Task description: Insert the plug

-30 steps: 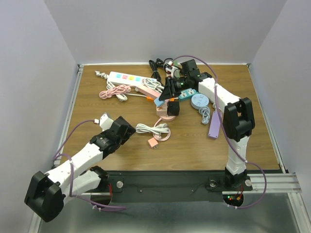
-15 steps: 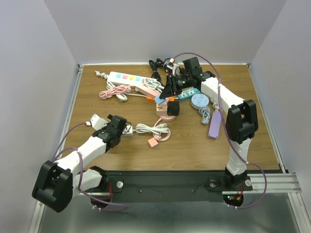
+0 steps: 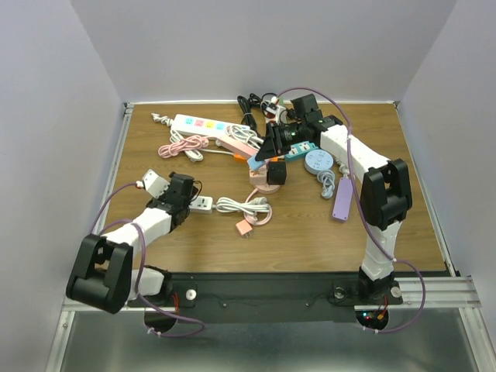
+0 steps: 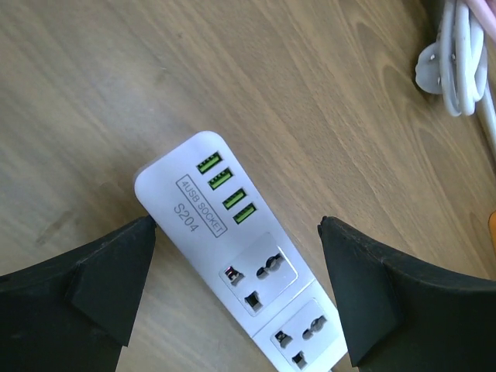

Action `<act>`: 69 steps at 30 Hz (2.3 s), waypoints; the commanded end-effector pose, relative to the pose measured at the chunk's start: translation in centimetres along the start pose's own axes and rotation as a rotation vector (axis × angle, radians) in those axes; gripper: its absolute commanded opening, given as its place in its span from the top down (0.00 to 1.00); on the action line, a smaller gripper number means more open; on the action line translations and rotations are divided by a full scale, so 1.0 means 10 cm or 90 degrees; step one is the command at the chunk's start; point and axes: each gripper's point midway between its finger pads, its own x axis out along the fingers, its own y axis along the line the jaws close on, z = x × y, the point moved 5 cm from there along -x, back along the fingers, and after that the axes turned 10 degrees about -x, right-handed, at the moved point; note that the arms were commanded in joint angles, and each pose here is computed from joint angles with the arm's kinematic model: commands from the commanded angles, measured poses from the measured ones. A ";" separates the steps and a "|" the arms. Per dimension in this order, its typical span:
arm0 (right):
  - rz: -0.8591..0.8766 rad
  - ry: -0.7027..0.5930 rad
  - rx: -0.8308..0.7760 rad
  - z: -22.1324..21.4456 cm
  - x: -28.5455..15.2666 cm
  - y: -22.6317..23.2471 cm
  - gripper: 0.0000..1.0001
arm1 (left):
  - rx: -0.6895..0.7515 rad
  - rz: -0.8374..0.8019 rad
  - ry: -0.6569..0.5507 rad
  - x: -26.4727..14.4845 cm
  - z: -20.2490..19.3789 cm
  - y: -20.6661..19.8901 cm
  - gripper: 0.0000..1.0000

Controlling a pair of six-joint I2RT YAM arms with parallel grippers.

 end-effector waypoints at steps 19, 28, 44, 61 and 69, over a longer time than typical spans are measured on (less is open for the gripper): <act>-0.109 -0.028 -0.037 0.36 -0.10 0.04 1.00 | 0.145 -0.309 0.154 0.37 -0.52 -1.42 0.04; -0.158 -0.018 -0.059 0.68 0.36 0.11 1.00 | 0.129 -0.362 0.089 -0.04 0.08 -1.57 0.01; -0.234 0.008 -0.041 0.57 1.14 0.10 1.00 | 0.150 -0.438 0.119 0.18 0.31 -1.50 0.02; -0.363 0.000 -0.047 0.47 0.69 0.14 0.99 | 0.137 -0.454 0.269 0.57 -0.47 -1.50 0.04; -0.421 -0.007 -0.033 0.42 0.51 0.13 1.00 | 0.134 -0.444 0.347 0.21 -0.97 -1.38 0.04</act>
